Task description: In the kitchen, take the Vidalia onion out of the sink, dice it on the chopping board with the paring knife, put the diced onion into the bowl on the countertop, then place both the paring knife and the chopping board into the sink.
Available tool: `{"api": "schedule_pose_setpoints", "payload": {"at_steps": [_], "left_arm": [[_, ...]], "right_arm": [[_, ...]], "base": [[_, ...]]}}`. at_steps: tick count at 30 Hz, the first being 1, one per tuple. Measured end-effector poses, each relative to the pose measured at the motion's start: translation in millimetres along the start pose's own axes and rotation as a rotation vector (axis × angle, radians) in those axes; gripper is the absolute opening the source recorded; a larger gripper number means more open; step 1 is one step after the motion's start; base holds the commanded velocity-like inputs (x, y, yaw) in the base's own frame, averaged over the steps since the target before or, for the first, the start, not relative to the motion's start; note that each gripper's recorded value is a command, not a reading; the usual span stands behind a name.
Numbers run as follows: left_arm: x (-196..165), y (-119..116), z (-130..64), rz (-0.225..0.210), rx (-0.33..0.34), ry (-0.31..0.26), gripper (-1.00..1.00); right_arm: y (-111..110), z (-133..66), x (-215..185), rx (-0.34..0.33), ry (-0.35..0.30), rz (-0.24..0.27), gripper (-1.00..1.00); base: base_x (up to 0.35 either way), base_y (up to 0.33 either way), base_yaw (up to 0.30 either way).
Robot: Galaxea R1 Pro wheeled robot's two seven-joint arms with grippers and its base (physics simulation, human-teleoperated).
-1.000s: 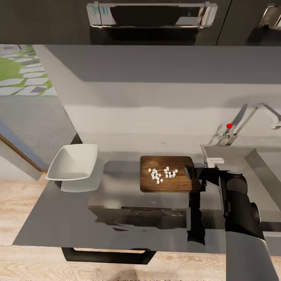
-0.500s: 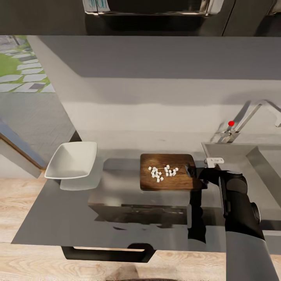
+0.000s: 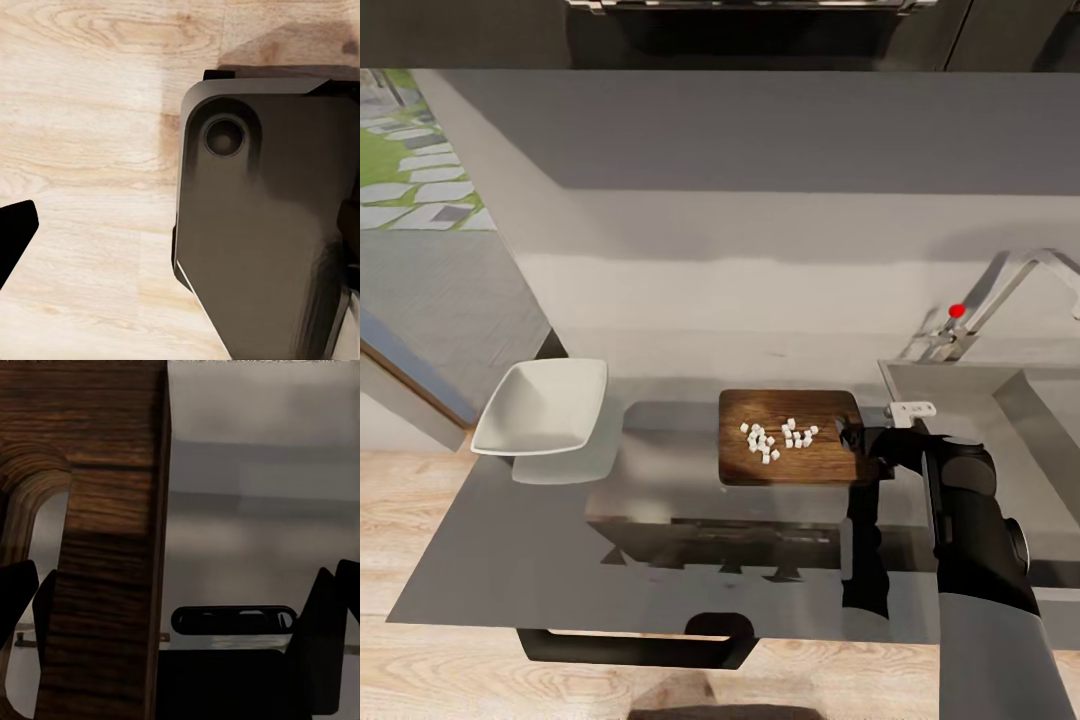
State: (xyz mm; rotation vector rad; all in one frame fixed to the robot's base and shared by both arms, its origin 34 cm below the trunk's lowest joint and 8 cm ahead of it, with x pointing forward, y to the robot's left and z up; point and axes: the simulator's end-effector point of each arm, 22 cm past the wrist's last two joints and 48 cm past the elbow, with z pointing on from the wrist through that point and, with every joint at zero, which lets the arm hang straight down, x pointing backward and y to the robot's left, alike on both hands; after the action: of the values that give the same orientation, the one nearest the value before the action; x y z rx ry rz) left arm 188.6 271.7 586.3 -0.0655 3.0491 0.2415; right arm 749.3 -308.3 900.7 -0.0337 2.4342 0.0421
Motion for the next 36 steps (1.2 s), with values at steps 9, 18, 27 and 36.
{"api": "schedule_pose_setpoints", "payload": {"at_steps": [9,18,27,36], "left_arm": [[0.1,0.0,0.0,0.0,0.0,0.0,1.0],[0.1,0.0,0.0,0.0,0.0,0.0,1.0],[0.1,0.0,0.0,0.0,0.0,0.0,1.0],[3.1,0.1,0.3,0.001,0.0,0.007,1.0]], "right_arm": [[0.5,0.0,0.1,-0.001,-0.001,-0.002,1.0],[0.7,0.0,0.2,0.0,-0.001,-0.004,1.0],[1.1,0.1,0.2,-0.001,0.0,-0.006,1.0],[0.6,0.7,-0.4,0.001,-0.004,-0.007,1.0]], "base": [[0.0,0.0,0.0],[0.0,0.0,0.0],[0.0,0.0,0.0],[0.0,0.0,0.0]]}}
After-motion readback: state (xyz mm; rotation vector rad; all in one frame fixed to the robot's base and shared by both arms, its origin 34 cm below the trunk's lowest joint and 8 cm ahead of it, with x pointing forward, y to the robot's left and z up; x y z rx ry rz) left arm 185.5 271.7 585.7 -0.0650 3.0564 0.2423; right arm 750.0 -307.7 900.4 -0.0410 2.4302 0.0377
